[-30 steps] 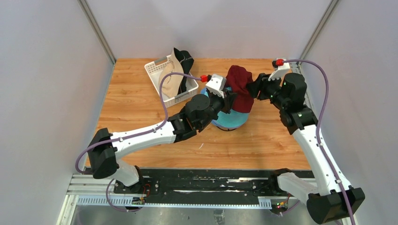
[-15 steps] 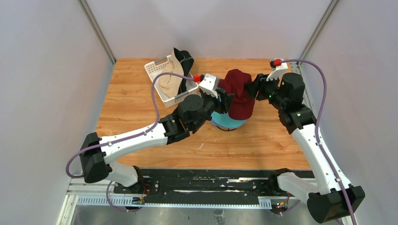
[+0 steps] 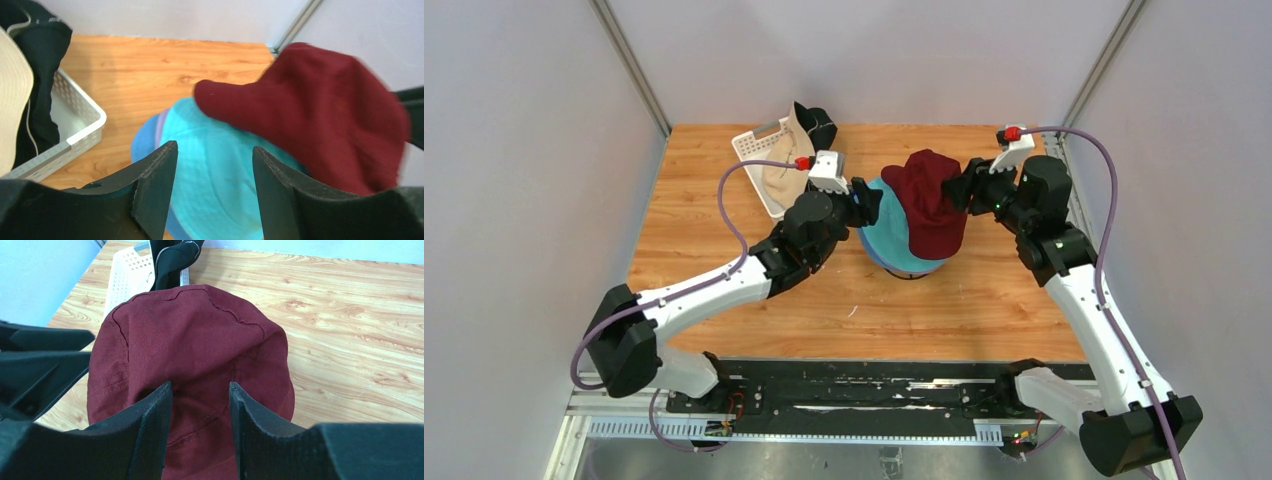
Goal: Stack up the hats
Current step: Stack the hat on the hat.
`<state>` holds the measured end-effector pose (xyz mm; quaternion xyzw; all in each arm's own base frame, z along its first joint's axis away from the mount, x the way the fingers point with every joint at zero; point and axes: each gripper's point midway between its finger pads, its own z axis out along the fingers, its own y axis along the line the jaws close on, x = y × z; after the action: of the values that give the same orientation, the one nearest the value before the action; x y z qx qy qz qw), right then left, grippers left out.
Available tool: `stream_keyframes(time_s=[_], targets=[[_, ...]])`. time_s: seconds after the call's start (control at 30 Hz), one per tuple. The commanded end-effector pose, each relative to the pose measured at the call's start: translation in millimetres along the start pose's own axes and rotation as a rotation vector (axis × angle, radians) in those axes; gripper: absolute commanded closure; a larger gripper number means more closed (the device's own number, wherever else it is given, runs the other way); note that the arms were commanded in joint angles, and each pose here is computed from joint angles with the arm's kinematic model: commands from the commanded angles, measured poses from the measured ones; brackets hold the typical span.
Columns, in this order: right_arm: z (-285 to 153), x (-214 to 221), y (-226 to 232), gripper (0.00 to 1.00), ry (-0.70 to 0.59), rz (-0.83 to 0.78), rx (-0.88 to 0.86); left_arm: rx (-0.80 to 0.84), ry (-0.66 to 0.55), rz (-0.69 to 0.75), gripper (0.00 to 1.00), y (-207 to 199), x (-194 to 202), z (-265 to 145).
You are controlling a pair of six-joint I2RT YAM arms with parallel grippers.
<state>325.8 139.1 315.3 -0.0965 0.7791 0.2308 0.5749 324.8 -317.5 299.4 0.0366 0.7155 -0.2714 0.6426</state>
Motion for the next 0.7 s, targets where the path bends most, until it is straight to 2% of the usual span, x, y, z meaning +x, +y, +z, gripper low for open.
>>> stream_keyframes(time_s=[0.0, 0.07, 0.37, 0.67], targets=[[1, -2, 7, 0.55, -0.013, -0.026, -0.024, 0.081, -0.015, -0.187, 0.38, 10, 0, 18], [1, -2, 8, 0.55, -0.012, -0.026, -0.027, 0.099, -0.032, -0.205, 0.38, 17, -4, 26], [0, -2, 10, 0.55, -0.013, -0.034, -0.033, 0.381, -0.047, -0.431, 0.36, 21, -25, 42], [1, -2, 11, 0.55, -0.013, -0.036, -0.036, 0.528, 0.039, -0.596, 0.35, 12, -9, 49]])
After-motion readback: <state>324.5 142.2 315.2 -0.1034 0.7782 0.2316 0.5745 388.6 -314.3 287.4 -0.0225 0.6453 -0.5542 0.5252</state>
